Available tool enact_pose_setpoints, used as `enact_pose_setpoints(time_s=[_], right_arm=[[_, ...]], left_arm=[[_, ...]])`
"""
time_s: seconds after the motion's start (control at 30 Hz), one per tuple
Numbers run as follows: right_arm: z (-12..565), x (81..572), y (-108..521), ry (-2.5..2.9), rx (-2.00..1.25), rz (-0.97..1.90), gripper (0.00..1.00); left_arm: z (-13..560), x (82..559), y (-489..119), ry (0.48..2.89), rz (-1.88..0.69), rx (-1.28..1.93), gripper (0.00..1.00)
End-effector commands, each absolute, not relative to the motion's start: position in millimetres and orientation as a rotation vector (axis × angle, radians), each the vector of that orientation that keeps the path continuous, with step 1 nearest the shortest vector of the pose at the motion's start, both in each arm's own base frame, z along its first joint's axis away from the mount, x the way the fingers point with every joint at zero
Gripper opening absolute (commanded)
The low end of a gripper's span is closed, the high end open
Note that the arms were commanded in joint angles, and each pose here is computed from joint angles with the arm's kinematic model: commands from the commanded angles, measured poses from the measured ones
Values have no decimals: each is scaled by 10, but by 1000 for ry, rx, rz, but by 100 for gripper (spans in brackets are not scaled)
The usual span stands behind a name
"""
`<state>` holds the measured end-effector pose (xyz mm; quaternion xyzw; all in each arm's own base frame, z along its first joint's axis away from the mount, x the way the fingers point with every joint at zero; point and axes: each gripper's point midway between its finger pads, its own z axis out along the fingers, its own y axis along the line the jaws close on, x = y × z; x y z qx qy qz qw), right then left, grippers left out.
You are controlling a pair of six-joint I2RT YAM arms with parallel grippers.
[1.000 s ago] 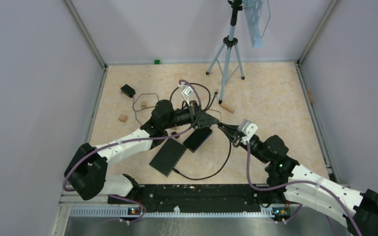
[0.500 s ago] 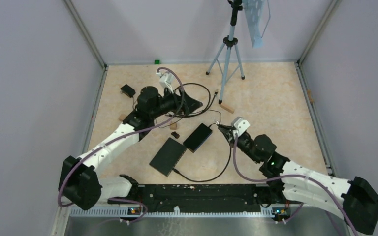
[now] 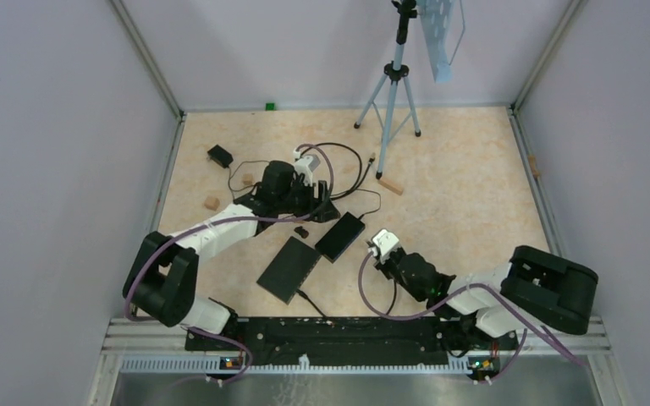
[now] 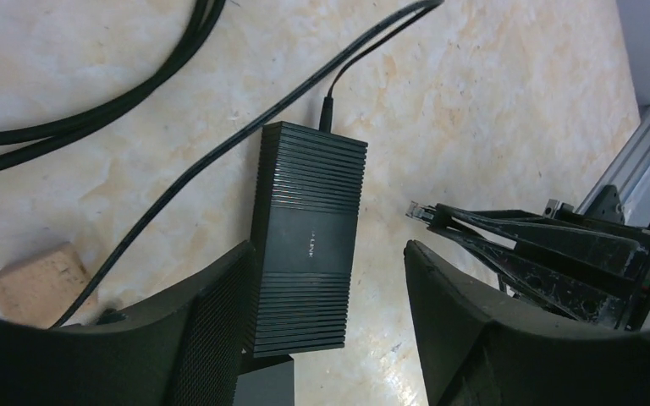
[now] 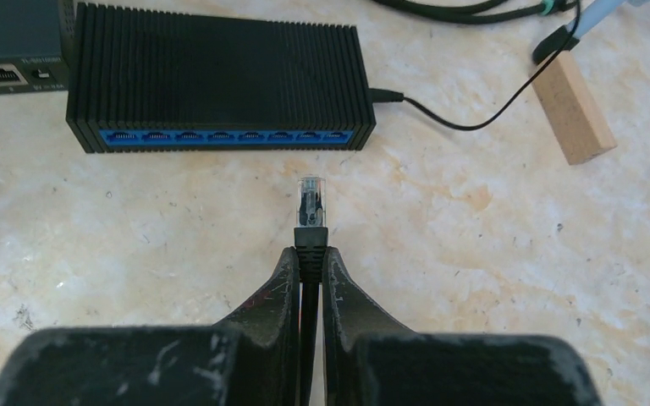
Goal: Insert the plug into the switch port
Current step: Insert the connector into the switch port.
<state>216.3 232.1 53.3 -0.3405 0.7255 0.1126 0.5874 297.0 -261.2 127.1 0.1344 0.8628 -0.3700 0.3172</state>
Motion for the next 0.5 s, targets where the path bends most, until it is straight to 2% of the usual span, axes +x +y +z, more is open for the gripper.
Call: enact_pose_setpoints(time_s=[0.0,0.17,0.47], right_arm=[[653,2230,2503,1626,-743,321,0],[568,2242,2572,1631,-774,337,0],[473,2362,2572,1683,-824,398,0]], left_arm=[[1199,2961,-2754,2223,-980,468,69],[904,2980,-2758,2309,-947,490,63],[617,3123,-2720,2352,-851,475,62]])
